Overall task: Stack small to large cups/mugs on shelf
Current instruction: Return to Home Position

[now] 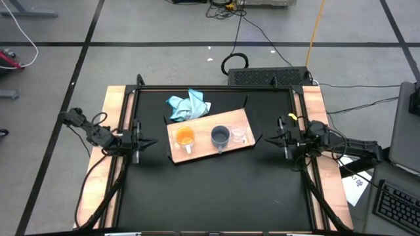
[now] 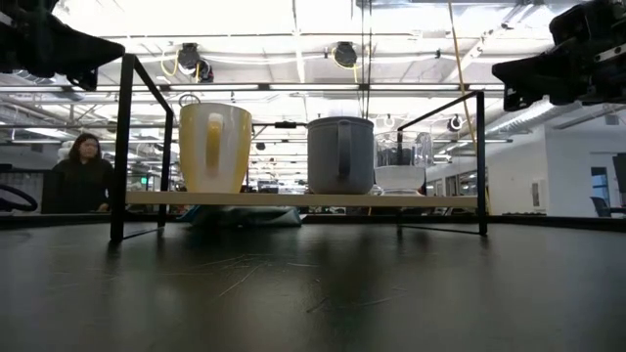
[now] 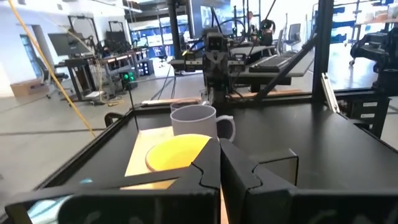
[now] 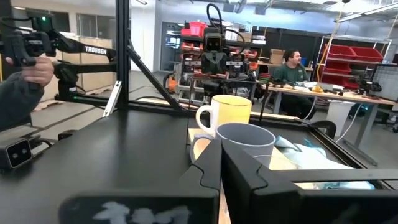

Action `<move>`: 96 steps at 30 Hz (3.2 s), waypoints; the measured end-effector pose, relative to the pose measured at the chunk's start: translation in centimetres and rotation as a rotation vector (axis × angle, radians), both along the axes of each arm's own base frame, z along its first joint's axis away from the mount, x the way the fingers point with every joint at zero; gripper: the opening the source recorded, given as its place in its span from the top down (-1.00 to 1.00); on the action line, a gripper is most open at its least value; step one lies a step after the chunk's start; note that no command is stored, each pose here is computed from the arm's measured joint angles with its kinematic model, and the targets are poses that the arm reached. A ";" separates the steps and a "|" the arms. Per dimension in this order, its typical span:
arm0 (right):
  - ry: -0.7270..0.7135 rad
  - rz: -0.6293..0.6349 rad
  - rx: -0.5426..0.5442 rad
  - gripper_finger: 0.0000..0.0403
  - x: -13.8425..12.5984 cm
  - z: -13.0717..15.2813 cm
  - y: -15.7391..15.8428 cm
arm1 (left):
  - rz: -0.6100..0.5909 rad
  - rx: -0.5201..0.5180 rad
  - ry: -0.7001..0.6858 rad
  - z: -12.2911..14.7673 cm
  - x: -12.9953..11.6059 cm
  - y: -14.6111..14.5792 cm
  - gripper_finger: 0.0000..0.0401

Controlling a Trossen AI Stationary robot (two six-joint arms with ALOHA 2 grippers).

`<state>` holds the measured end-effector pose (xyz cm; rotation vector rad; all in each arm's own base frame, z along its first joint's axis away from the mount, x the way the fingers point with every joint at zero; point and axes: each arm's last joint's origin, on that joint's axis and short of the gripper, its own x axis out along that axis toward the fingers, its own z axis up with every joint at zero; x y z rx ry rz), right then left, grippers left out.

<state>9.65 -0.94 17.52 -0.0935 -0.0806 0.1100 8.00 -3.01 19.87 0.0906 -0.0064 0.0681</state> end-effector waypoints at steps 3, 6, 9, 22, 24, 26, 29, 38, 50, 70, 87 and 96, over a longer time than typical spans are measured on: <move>0.003 -0.001 -0.019 1.00 0.0 -0.1 0.0 | -0.005 0.033 0.007 -0.1 0.0 0.0 1.00; 0.003 -0.001 -0.018 1.00 0.0 -0.1 0.0 | 0.002 0.050 0.031 -0.3 0.0 0.1 1.00; 0.016 -0.001 -0.005 1.00 0.0 -0.2 0.0 | -0.018 0.034 0.048 -0.5 0.1 0.2 1.00; 0.064 0.026 0.028 1.00 0.2 -0.6 0.0 | -0.042 0.011 0.092 -0.9 0.4 0.6 1.00; 0.067 0.023 0.027 1.00 0.2 -0.6 0.0 | -0.035 -0.005 0.093 -1.0 0.4 0.7 0.99; 0.066 0.019 0.009 1.00 0.2 -0.6 0.0 | -0.021 -0.014 0.092 -1.0 0.4 0.8 0.96; 0.052 0.017 -0.011 1.00 0.2 -0.5 0.0 | -0.001 -0.023 0.103 -1.1 0.4 0.8 0.93; 0.037 0.016 -0.010 1.00 0.2 -0.3 0.0 | -0.093 0.009 0.175 -2.2 0.4 0.5 0.91; 0.033 0.011 -0.044 1.00 0.2 -0.3 0.0 | -0.154 -0.062 0.103 -2.1 0.8 0.2 0.88; 0.033 0.012 -0.028 1.00 0.2 -0.3 0.0 | -0.155 -0.100 0.000 -1.1 0.8 0.2 0.88; 0.033 0.012 -0.028 1.00 0.2 -0.3 0.0 | -0.156 -0.099 0.000 -1.1 0.8 0.2 0.88; 0.033 0.012 -0.028 1.00 0.2 -0.3 0.0 | -0.159 -0.098 0.001 -1.1 0.8 0.2 0.88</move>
